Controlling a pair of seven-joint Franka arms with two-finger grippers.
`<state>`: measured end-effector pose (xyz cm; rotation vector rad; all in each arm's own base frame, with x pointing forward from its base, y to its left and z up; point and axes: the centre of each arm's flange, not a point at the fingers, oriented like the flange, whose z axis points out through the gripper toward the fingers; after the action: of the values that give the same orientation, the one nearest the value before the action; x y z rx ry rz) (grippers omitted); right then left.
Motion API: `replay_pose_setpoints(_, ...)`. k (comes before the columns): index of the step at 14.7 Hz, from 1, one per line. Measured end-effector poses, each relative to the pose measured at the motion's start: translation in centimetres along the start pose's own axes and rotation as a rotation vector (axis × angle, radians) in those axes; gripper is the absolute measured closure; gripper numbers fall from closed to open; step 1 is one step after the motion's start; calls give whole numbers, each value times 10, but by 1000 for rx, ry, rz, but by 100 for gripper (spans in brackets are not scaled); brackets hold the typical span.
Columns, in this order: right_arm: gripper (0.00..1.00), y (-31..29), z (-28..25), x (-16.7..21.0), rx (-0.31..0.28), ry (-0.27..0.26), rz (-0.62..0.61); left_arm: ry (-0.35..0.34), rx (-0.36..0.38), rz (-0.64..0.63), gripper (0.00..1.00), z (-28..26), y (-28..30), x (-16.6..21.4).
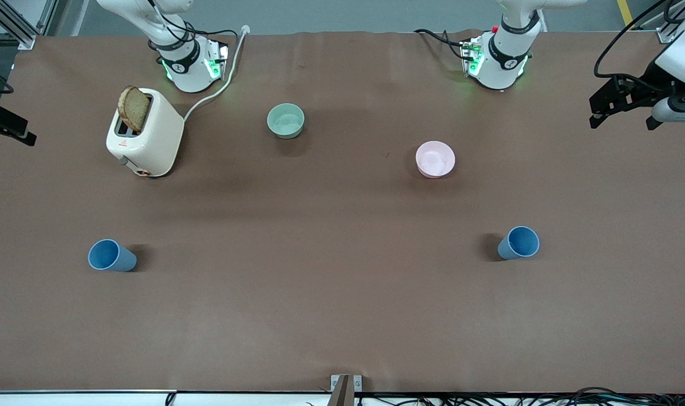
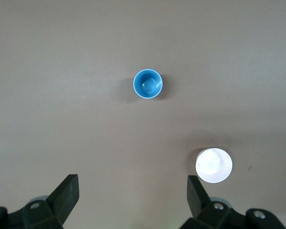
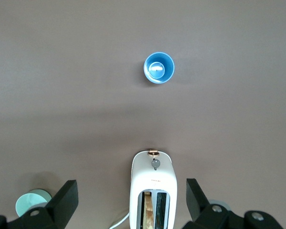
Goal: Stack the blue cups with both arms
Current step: 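Reach both grippers down toward the blue cups beside each arm, then grasp the blue cups with the left gripper and the right gripper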
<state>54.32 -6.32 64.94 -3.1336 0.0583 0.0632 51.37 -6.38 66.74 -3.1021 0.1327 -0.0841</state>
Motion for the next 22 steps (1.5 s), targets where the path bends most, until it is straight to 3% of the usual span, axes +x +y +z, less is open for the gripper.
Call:
replay_pose_setpoints(4, 0, -1, -4, -4, 0, 15, -1, -9, 0, -1, 0, 5, -1, 4)
replay_pose_setpoints(7, 0, -1, -7, -7, 0, 21, -1, -59, -1, -33, 0, 45, -18, 26)
replay_pose_setpoints(11, 0, -2, -6, -8, 0, 17, -3, -70, -12, -94, 0, 176, -57, 74)
replay_pose_setpoints(14, 0, 4, -4, -7, 1, 21, 4, -99, -22, -96, 0, 274, -58, 83)
replay_pose_setpoints(17, 0, 18, 7, 0, -1, 39, 25, -125, -33, -87, 0, 339, -54, 87)
replay_pose_setpoints(19, 0, 26, 35, 23, -8, 54, 38, -129, -38, -87, 4, 370, -54, 89)
replay_pose_setpoints(22, 0, 47, 104, 69, -23, 43, 61, -130, -45, -84, 31, 406, -51, 92)
